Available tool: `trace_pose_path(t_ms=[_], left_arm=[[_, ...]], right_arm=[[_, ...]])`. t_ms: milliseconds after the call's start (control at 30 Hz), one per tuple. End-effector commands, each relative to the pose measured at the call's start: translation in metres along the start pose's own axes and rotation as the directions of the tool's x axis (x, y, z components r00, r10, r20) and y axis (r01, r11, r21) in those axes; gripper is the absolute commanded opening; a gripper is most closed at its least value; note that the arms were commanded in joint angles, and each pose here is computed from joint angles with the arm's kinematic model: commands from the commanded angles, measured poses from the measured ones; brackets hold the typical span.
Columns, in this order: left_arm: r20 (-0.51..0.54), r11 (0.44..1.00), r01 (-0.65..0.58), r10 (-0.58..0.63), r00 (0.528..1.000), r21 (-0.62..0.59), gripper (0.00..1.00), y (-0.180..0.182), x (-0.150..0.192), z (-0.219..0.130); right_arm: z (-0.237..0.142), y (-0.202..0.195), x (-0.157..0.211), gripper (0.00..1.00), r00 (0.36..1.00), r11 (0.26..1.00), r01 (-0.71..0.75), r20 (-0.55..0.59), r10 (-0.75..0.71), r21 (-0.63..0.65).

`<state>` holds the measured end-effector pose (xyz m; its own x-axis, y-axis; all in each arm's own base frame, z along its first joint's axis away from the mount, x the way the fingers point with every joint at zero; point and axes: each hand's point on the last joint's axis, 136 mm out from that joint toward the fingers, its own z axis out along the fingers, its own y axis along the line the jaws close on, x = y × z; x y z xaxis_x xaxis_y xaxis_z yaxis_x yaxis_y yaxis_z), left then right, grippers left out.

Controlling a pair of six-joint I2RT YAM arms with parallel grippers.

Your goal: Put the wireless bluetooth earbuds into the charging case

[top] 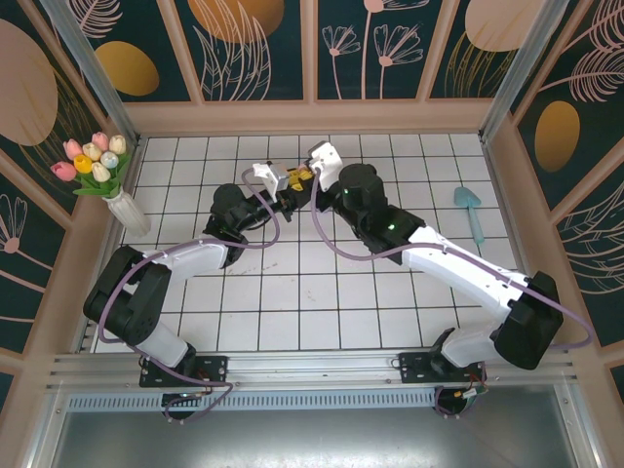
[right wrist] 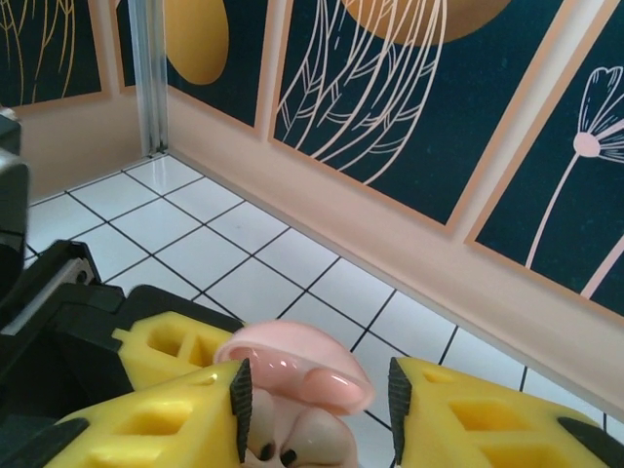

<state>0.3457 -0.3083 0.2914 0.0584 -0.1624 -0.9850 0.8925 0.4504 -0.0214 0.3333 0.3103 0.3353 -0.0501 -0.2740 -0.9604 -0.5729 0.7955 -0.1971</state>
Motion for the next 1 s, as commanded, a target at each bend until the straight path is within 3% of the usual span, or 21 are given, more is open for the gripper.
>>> trace_pose_path(t_ms=[0,267,533,667,833,967], left_arm=[[0.074,1.000,-0.027,0.026,0.997,0.010,0.00,-0.003,-0.021,0.003],[0.073,1.000,-0.024,0.024,0.997,0.002,0.00,-0.002,-0.020,0.003],[0.077,1.000,-0.023,0.023,0.997,0.002,0.00,-0.002,-0.019,0.002],[0.080,1.000,-0.029,0.028,0.996,0.011,0.00,-0.004,-0.017,0.001],[0.075,0.999,-0.029,0.027,0.997,0.032,0.00,-0.007,-0.014,0.001],[0.067,0.998,-0.020,0.016,0.998,0.053,0.00,-0.010,-0.012,0.002]], right_arm=[[-0.015,-0.007,-0.011,0.46,0.998,0.997,-0.069,0.009,0.069,-0.024],[-0.038,-0.023,-0.032,0.58,0.975,0.975,-0.201,0.081,0.209,-0.092],[-0.061,-0.057,-0.050,0.59,0.903,0.913,-0.385,0.150,0.402,-0.133],[-0.053,-0.077,-0.044,0.59,0.859,0.866,-0.491,0.113,0.499,-0.091],[-0.021,-0.082,-0.032,0.50,0.847,0.847,-0.531,-0.016,0.531,-0.030],[0.013,-0.077,-0.022,0.28,0.831,0.841,-0.541,-0.157,0.534,0.000]])
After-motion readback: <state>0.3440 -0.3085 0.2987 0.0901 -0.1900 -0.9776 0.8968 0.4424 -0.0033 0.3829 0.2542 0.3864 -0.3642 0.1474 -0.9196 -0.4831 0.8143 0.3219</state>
